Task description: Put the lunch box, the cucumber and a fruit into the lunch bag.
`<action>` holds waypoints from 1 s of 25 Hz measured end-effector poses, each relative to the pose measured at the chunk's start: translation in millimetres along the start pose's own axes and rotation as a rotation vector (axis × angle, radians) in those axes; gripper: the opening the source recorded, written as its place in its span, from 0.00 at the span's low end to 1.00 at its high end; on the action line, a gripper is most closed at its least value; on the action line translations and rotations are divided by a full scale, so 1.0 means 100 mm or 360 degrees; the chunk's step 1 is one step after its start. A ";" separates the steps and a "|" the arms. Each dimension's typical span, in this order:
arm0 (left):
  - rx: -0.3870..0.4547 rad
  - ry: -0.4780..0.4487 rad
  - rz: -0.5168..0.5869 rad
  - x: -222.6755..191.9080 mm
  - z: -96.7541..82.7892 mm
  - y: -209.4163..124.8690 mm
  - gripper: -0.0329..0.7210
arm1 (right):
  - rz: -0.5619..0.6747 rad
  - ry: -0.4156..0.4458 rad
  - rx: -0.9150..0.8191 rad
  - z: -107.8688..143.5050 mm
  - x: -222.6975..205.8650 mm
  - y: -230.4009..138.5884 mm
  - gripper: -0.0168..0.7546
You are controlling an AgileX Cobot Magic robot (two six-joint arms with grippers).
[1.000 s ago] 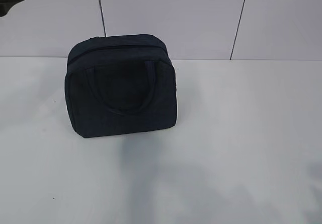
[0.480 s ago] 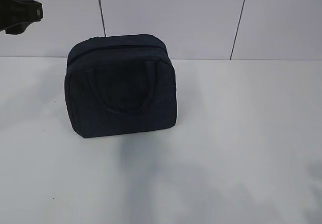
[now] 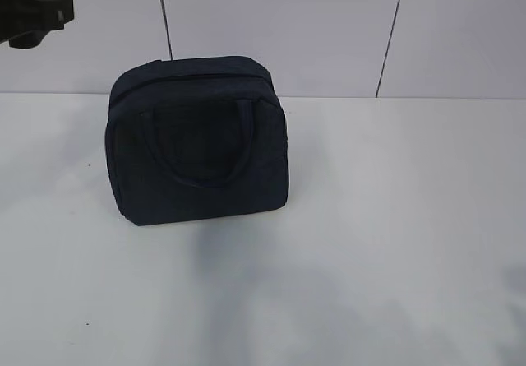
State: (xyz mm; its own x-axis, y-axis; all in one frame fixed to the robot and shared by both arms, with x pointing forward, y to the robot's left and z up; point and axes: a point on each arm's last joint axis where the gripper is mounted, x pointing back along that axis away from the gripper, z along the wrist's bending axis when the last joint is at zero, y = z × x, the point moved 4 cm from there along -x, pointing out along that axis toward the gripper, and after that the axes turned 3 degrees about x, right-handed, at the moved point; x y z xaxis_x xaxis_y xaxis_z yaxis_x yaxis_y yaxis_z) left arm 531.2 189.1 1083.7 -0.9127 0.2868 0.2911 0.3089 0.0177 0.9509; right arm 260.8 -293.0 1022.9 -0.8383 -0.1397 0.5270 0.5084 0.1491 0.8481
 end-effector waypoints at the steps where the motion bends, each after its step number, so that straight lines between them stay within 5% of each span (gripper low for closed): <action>1: 0.0019 -0.0037 0.0004 0.00 -0.01 0.00 0.45 | 0.0000 0.0000 0.0000 0.00 0.00 0.00 0.54; 12: 0.0093 -0.0246 0.0108 0.01 -0.04 -0.06 0.45 | -0.0001 0.0000 0.0000 0.00 0.00 0.00 0.54; 17: 0.0009 -0.0305 0.0129 0.06 -0.05 -0.06 0.45 | -0.0001 0.0000 0.0000 0.00 0.00 0.00 0.54; 25: -0.0170 -0.0060 0.0141 0.50 0.24 0.11 0.45 | -0.0004 0.0000 0.0000 0.00 0.00 0.00 0.54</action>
State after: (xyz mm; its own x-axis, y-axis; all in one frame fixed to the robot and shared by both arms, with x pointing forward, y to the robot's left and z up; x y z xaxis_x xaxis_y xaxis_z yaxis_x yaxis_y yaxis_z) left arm 495.7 226.4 1106.3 -0.8717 0.3187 0.3723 0.3558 -0.1109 0.9280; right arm 260.9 -293.0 1023.2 -0.8395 -0.1399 0.5250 0.5064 0.1488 0.8494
